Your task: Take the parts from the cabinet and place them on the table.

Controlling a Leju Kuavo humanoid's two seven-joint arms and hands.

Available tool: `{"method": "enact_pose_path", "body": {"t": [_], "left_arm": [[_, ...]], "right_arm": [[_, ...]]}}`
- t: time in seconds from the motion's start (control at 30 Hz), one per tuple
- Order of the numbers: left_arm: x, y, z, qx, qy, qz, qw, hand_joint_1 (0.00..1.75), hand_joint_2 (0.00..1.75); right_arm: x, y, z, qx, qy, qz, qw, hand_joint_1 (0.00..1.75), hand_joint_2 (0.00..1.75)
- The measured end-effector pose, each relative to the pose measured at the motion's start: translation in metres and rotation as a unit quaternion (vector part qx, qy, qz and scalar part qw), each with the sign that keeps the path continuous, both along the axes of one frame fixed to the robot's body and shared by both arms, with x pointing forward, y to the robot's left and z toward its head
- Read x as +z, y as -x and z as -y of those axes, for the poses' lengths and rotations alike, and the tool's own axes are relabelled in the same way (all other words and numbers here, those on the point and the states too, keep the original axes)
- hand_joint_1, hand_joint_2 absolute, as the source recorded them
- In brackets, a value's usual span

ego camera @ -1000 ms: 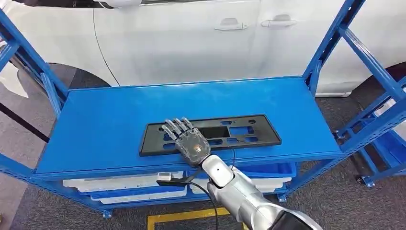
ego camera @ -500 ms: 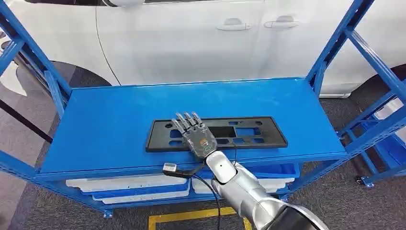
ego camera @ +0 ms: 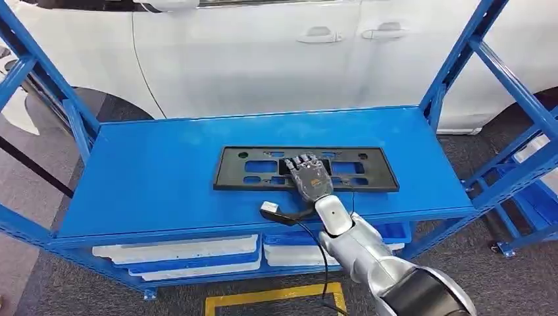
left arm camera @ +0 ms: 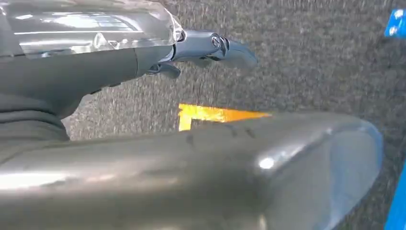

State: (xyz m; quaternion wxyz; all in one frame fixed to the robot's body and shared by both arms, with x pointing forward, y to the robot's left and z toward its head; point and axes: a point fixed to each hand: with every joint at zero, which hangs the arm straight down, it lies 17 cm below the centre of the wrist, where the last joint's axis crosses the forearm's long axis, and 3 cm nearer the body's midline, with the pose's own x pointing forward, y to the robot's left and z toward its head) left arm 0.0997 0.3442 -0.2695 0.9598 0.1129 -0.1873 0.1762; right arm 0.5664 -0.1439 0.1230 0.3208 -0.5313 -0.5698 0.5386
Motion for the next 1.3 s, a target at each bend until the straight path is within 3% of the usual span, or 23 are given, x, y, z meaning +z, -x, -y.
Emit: {"method": "enact_pose_path", "body": {"t": [0.4, 0.43, 0.87, 1.0, 1.07, 1.13, 1.2, 1.23, 1.3], "left_arm": [[0.003, -0.007, 0.003, -0.008, 0.002, 0.021, 1.0, 0.0, 0.0], [0.003, -0.008, 0.003, -0.009, 0.002, 0.025, 1.0, 0.0, 1.75], [0.007, -0.016, 0.005, -0.011, 0.001, 0.052, 0.999, 0.0, 1.75], [0.008, -0.018, 0.005, -0.012, 0.002, 0.058, 0.998, 0.0, 1.75], [0.009, -0.02, 0.007, -0.014, 0.01, 0.066, 0.998, 0.0, 1.75], [0.011, -0.025, 0.009, -0.016, 0.016, 0.073, 0.997, 0.0, 1.75], [0.012, -0.03, 0.011, -0.017, 0.018, 0.077, 0.997, 0.0, 1.75], [0.012, -0.031, 0.011, -0.017, 0.019, 0.078, 0.997, 0.0, 1.75], [0.012, -0.03, 0.011, -0.018, 0.022, 0.08, 0.996, 0.0, 1.75]], "right_arm": [[-0.008, 0.0, 0.012, -0.005, 0.004, -0.009, 1.0, 1.75, 1.75], [-0.008, 0.0, 0.012, -0.004, 0.004, -0.008, 1.0, 1.75, 1.75], [-0.006, -0.001, 0.015, 0.004, -0.004, -0.005, 1.0, 1.75, 1.75], [0.007, 0.004, -0.006, 0.061, -0.057, -0.002, 0.997, 1.75, 1.75], [0.046, 0.015, -0.036, 0.148, -0.147, 0.025, 0.978, 1.75, 1.75], [0.102, 0.033, -0.05, 0.232, -0.246, 0.09, 0.937, 1.75, 1.75], [0.125, 0.04, -0.039, 0.233, -0.343, 0.105, 0.904, 1.75, 1.75], [0.135, 0.041, -0.025, 0.223, -0.412, 0.108, 0.877, 1.75, 1.75], [0.175, 0.054, 0.007, 0.235, -0.547, 0.128, 0.793, 1.75, 1.75]]}}
